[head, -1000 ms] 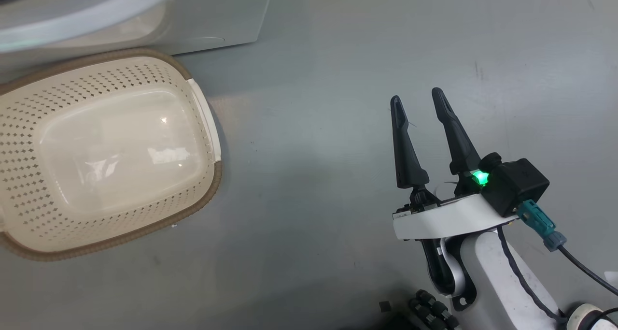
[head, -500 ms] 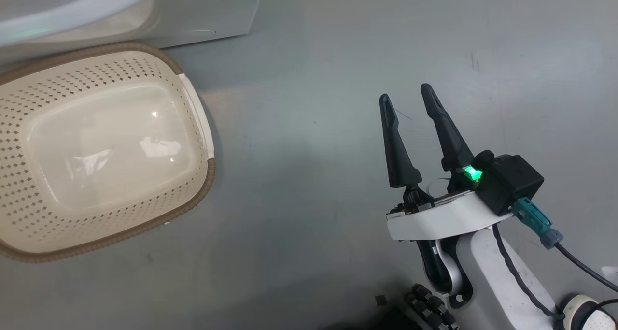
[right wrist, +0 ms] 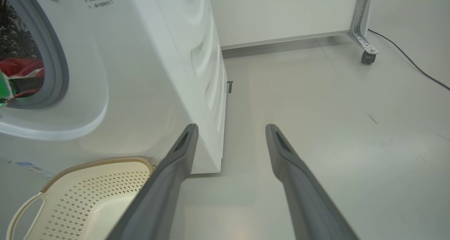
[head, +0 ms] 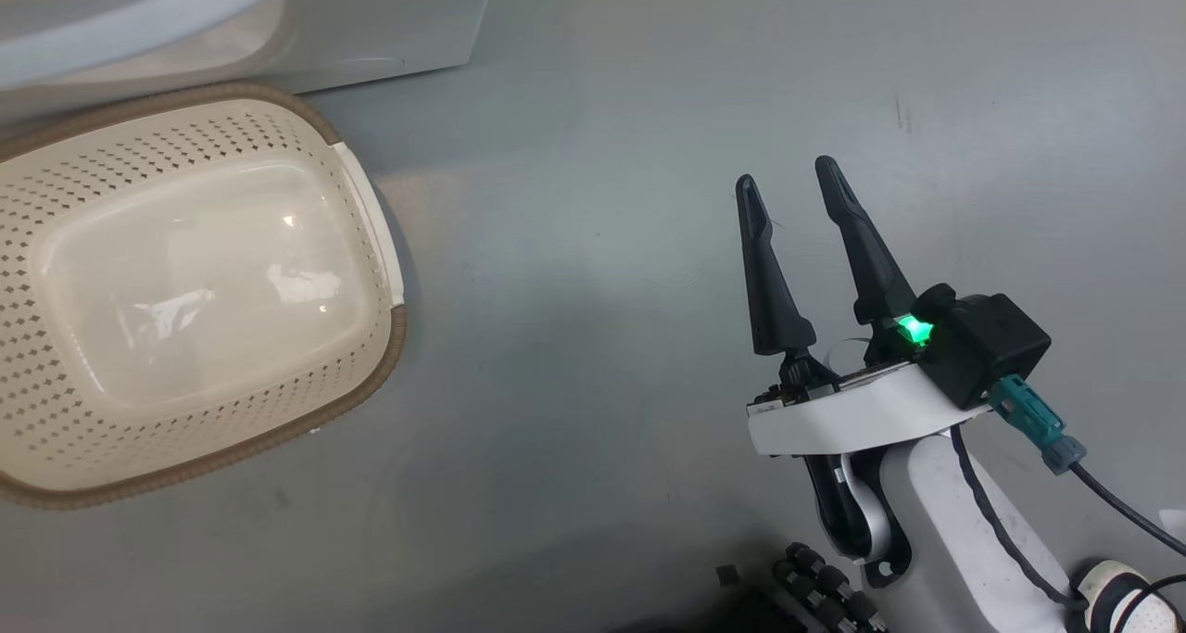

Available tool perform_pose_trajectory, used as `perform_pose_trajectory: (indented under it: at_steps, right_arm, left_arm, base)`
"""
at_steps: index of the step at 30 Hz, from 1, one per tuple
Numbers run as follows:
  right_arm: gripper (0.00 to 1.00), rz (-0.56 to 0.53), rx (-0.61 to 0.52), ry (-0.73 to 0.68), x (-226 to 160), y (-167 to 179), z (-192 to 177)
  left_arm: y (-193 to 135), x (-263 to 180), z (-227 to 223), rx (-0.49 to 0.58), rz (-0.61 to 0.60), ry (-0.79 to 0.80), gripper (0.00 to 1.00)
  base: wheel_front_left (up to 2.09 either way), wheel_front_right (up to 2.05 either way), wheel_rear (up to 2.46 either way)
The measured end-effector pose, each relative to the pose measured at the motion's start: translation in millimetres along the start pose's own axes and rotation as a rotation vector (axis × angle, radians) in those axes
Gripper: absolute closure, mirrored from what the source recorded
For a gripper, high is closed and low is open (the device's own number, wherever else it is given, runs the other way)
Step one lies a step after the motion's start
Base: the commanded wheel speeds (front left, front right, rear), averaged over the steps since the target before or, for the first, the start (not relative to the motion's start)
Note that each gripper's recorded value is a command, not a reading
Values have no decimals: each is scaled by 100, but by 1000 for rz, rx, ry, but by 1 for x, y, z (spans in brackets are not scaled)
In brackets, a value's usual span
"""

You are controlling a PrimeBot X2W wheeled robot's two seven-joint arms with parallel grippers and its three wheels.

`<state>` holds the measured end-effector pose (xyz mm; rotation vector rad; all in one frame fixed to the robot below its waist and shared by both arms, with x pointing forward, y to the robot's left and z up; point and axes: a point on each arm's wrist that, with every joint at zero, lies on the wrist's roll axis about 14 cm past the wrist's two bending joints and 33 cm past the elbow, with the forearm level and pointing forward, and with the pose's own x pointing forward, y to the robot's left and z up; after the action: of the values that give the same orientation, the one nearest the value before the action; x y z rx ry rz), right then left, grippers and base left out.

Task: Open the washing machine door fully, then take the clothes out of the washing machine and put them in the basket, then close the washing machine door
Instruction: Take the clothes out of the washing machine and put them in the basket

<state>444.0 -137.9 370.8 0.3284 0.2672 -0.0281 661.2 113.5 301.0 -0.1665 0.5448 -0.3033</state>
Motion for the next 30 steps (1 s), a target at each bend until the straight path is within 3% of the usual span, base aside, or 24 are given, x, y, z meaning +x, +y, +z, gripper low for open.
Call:
perform_pose_trajectory:
  at_steps: [16,30]
  right_arm:
    - [0,13,-12,-18,-1,5,8]
    - [0,56,-33,-69,-4,20,27]
  left_arm:
    - [-17,-16,16,-26,-16,-73,100]
    - [-36,-57,36,-7,-35,-171,100]
  base:
    - [0,0,0]
    - [0,0,0]
